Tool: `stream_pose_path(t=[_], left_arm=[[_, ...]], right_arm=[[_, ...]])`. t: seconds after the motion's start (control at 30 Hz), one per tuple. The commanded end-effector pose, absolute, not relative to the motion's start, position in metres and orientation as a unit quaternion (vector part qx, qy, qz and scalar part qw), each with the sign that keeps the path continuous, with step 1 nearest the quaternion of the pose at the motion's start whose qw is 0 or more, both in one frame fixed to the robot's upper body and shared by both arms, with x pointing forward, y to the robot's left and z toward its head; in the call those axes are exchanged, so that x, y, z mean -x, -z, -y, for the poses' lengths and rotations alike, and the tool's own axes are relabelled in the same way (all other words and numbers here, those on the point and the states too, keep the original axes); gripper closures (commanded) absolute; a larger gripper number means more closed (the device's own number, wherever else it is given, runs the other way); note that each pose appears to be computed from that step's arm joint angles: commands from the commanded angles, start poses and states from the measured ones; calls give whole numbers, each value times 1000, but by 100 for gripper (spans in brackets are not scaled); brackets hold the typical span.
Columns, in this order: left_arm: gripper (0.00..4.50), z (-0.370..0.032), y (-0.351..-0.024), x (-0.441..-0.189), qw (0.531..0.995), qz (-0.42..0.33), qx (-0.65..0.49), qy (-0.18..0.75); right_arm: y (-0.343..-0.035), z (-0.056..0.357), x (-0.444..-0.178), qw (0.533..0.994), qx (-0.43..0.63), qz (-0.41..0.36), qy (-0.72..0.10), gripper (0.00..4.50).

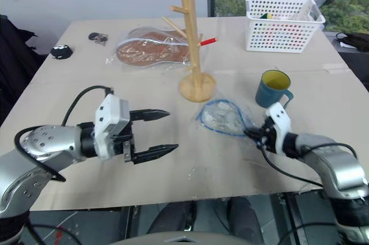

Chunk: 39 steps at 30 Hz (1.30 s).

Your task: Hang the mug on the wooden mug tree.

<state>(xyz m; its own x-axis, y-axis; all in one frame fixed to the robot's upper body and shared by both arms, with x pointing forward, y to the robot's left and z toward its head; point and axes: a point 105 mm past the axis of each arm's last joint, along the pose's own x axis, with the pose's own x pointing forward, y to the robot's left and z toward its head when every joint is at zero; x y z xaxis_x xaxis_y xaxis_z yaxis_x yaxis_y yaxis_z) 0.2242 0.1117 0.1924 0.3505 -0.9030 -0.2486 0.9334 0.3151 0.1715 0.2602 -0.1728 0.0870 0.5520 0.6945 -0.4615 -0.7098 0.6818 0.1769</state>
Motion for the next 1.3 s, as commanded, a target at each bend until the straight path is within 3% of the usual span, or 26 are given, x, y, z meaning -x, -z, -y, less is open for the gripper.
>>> stream_pose_path(t=[0.03, 0.23, 0.57, 0.8, 1.0, 1.1, 1.2, 1.23, 1.3], left_arm=[[0, -103, -196, -223, 779, -51, -142, 608], [0, -91, -199, -223, 741, -40, -148, 654], [0, -72, -212, -223, 714, -8, -150, 684], [0, -65, -220, -220, 713, 11, -143, 686], [0, -64, -219, -220, 718, 15, -127, 684], [0, -64, -213, -220, 721, 10, -126, 682], [0, -62, -206, -218, 722, 5, -125, 681], [0, -62, -203, -218, 722, 4, -125, 680], [0, -61, -199, -217, 722, 3, -125, 680]], right_arm=[[-95, 209, -243, 891, 26, -273, -362, 442], [-109, 287, -236, 931, 64, -275, -230, 442], [-141, 392, -238, 945, 161, -280, -51, 442], [-167, 432, -256, 951, 191, -240, 33, 442], [-183, 431, -280, 964, 190, -177, 57, 442], [-188, 430, -277, 967, 183, -172, 49, 361], [-195, 426, -269, 968, 177, -173, 30, 199], [-200, 424, -267, 969, 178, -169, 25, 171], [-216, 416, -265, 974, 176, -143, 7, 171]])
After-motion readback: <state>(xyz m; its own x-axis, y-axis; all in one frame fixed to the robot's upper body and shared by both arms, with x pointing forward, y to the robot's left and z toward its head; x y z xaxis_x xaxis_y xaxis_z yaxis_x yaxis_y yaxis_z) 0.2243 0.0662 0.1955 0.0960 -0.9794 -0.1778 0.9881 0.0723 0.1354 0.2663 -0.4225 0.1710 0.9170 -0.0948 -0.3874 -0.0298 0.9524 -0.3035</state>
